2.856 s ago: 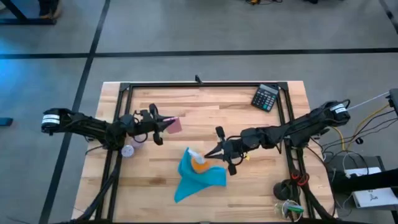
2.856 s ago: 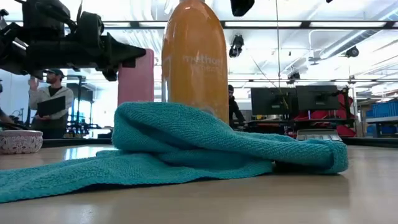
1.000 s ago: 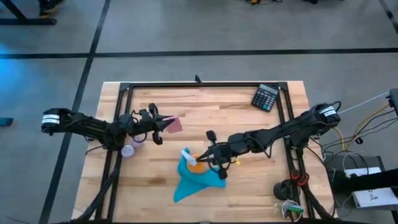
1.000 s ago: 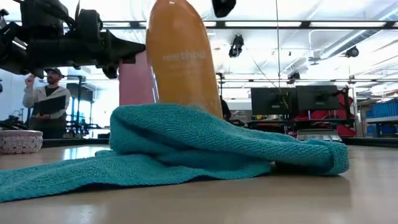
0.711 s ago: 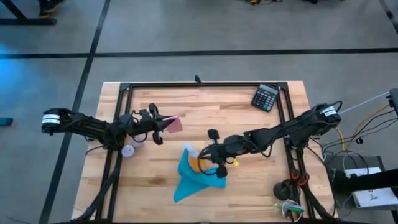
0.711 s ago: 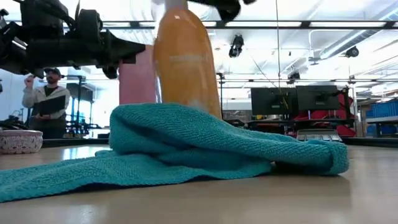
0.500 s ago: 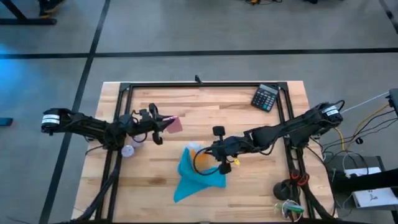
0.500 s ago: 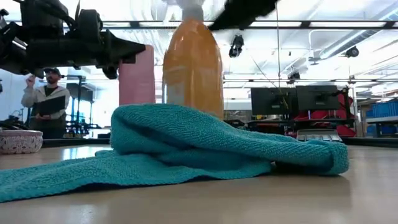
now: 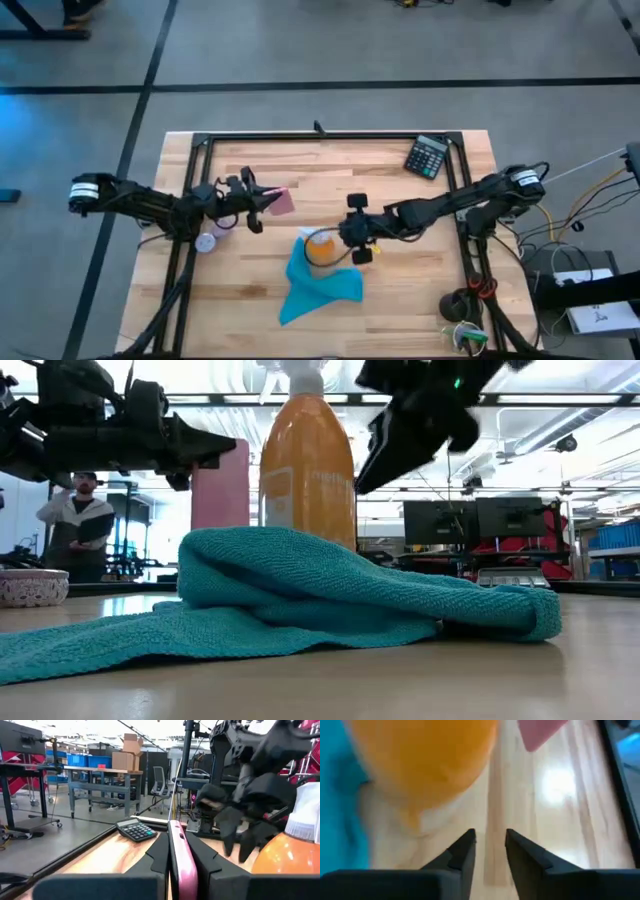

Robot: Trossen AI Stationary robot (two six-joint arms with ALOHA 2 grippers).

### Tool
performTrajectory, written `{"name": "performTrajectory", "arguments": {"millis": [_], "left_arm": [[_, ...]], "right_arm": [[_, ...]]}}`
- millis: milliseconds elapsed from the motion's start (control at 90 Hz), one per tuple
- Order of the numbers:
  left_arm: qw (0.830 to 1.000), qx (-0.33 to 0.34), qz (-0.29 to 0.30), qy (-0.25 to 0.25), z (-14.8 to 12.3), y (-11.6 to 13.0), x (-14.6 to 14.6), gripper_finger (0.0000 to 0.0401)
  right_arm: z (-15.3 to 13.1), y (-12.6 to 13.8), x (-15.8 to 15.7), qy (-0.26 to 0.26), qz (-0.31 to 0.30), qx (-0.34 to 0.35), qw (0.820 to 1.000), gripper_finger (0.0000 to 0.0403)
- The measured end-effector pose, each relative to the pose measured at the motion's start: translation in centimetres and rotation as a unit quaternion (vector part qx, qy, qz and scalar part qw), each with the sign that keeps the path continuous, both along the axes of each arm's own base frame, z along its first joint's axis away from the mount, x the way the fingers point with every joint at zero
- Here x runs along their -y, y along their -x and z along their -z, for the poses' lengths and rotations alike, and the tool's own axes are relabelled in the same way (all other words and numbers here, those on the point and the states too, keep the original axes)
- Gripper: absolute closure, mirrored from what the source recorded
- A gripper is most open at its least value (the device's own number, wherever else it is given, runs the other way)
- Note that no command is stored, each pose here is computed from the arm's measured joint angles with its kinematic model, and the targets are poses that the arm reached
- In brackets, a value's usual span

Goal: Apply microfiber cloth
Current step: Spray the front of the pink cellphone using yellow spray bottle

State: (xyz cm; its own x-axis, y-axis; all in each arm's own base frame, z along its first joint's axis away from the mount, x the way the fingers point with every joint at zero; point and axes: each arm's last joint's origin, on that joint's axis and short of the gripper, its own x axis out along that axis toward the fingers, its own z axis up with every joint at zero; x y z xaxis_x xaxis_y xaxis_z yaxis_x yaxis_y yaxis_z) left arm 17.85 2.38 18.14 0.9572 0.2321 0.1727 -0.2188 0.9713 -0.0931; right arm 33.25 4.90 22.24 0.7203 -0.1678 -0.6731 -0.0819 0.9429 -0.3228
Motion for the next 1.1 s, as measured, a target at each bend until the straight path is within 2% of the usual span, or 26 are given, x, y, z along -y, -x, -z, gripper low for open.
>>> {"name": "performTrajectory", "arguments": {"millis": [100,222,344,467,533,611,722,822,1100], "left_arm": [[1.0,0.001,0.0,0.0,-0.2,-0.1,0.0,0.0384],[1.0,0.007,-0.001,-0.003,-0.4,-0.2,0.0,0.0384],[1.0,0.007,-0.001,-0.003,-0.4,-0.2,0.0,0.0384],[1.0,0.004,-0.006,-0.003,-0.3,-0.2,0.0,0.0384],[1.0,0.005,-0.011,-0.002,-0.3,-0.2,-0.1,0.0384],[1.0,0.004,-0.014,-0.002,-0.3,-0.2,-0.1,0.0384],[1.0,0.005,-0.013,0.0,-0.3,-0.2,-0.1,0.0384],[1.0,0.006,-0.013,0.002,-0.3,-0.2,-0.1,0.0384],[1.0,0.006,-0.004,0.023,-0.2,-0.3,-0.1,0.0383]], "right_arm": [[1.4,-0.7,0.3,0.02,-0.017,0.034,0.999,0.0283],[2.7,-1.2,0.1,0.027,-0.027,0.035,0.999,0.0286],[2.9,-0.9,-1.5,-0.029,-0.027,0.032,0.999,0.03],[2.5,-0.6,-4.4,-0.108,-0.086,0.05,0.989,0.0313],[1.7,-0.7,-5.8,-0.129,-0.125,0.082,0.98,0.0319],[1.2,-0.7,-6.4,-0.12,-0.135,0.091,0.979,0.0325],[1.5,-0.5,-5.8,-0.088,-0.1,0.071,0.988,0.0332],[1.3,-0.5,-5.4,-0.08,-0.088,0.069,0.991,0.0332],[0.8,-0.4,-3.4,-0.066,-0.068,0.058,0.994,0.029]]}}
